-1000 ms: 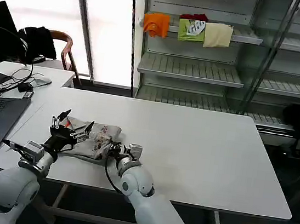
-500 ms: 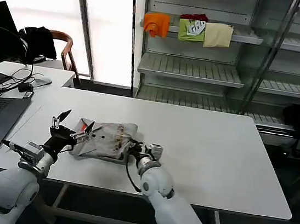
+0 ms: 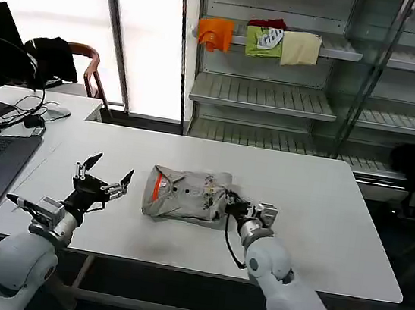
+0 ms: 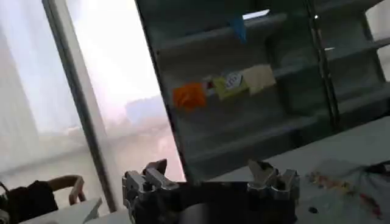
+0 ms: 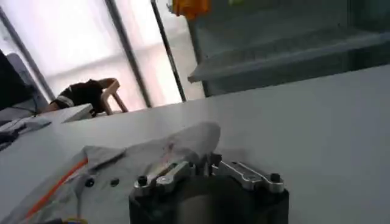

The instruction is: Fold and organize the clothes.

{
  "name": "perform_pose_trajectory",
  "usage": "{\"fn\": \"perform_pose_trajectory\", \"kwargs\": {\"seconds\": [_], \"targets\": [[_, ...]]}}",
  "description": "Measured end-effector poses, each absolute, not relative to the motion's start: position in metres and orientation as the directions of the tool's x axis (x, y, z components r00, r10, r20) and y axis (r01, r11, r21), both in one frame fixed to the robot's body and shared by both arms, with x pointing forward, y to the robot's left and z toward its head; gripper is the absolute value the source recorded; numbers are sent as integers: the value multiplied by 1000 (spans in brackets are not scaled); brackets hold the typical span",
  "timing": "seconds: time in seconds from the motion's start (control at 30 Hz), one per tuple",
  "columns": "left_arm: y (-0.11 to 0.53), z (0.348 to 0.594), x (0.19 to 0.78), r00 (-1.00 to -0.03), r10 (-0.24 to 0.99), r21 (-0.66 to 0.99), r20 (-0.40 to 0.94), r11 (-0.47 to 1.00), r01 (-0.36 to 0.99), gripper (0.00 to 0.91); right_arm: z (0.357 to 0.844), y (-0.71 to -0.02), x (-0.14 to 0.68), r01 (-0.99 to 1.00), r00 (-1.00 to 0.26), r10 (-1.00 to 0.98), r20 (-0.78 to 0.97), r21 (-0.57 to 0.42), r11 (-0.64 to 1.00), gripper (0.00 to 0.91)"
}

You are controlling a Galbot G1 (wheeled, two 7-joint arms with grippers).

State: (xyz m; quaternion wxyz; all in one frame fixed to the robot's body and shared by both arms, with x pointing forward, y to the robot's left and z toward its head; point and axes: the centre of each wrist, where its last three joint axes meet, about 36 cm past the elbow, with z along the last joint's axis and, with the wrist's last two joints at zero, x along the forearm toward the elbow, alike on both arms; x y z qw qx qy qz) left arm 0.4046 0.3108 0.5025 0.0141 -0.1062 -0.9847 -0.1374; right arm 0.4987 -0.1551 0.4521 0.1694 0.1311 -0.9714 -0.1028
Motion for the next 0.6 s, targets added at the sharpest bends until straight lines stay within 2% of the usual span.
{"fn": "perform_pose_trajectory", "kwargs": {"seconds": [0.37, 0.6], "targets": [[308, 510, 397, -982, 183, 219, 40, 957, 188, 907, 467, -218, 466, -156, -976, -165, 144, 68, 985, 907], [310, 499, 392, -988, 150, 177, 32, 972, 153, 907, 473, -262, 417, -45, -999, -45, 20, -1, 999, 907]]}}
